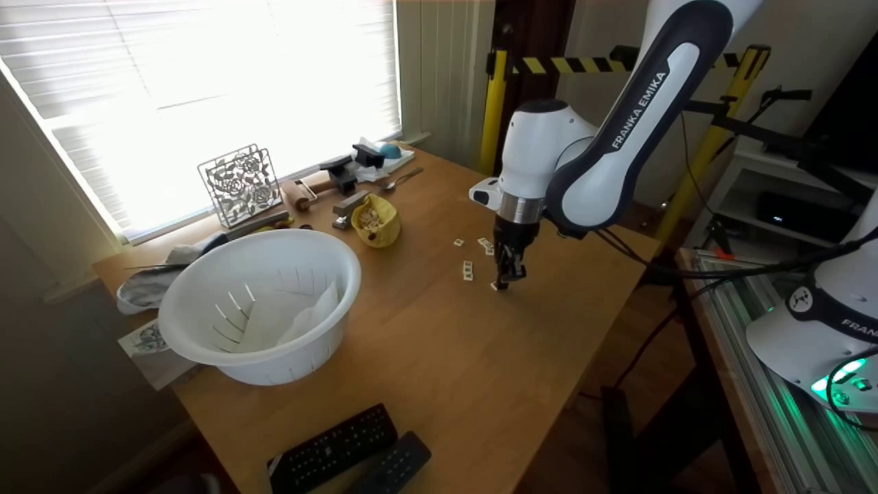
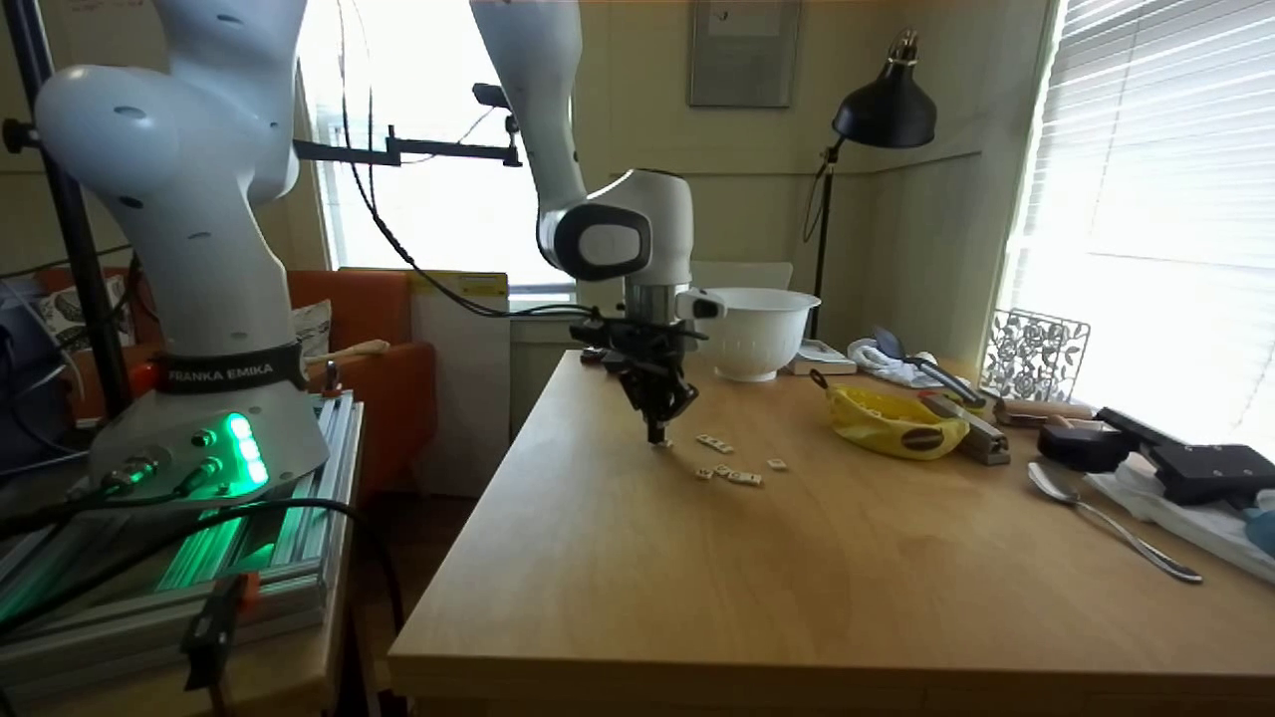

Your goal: Align the blocks on the table

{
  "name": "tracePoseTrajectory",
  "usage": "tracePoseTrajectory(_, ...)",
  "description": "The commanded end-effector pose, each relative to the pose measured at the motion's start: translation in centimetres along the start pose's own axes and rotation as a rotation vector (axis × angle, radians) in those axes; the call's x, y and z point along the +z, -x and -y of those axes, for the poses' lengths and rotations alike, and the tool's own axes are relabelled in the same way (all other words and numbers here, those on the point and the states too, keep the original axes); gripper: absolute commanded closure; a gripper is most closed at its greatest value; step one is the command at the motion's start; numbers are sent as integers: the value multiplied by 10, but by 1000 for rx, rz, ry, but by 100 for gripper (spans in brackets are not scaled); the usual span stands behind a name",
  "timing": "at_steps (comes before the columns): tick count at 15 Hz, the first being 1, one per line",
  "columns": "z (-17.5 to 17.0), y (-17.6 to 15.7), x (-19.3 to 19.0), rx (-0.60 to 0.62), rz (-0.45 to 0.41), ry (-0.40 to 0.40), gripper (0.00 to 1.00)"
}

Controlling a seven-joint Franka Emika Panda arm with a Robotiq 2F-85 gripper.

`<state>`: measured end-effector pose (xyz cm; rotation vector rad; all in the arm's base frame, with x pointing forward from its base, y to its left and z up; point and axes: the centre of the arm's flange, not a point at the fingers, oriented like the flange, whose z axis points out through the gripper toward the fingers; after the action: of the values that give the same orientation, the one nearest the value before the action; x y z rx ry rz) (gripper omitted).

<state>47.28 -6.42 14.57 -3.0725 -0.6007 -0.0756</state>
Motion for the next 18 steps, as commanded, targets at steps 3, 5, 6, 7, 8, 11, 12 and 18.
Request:
tracePoseTrajectory(3, 2, -14, 19, -220, 3, -18, 100)
tracePoseTrajectory(5, 1, -18, 20, -288, 0, -13, 100)
tracePoseTrajectory(6, 0, -20, 20, -322, -1, -12, 100)
tracePoseTrajectory(7, -1, -22, 21, -355, -3, -12, 100)
tracePoseTrajectory(8, -3, -24, 21, -387, -3, -9, 100)
tracePoseTrajectory(11, -8, -31, 20, -468, -10, 0, 100)
tracePoseTrajectory(12, -8, -33, 21, -489, -10, 2, 100)
tracePoseTrajectory(18, -11, -42, 22, -619, -20, 3, 100)
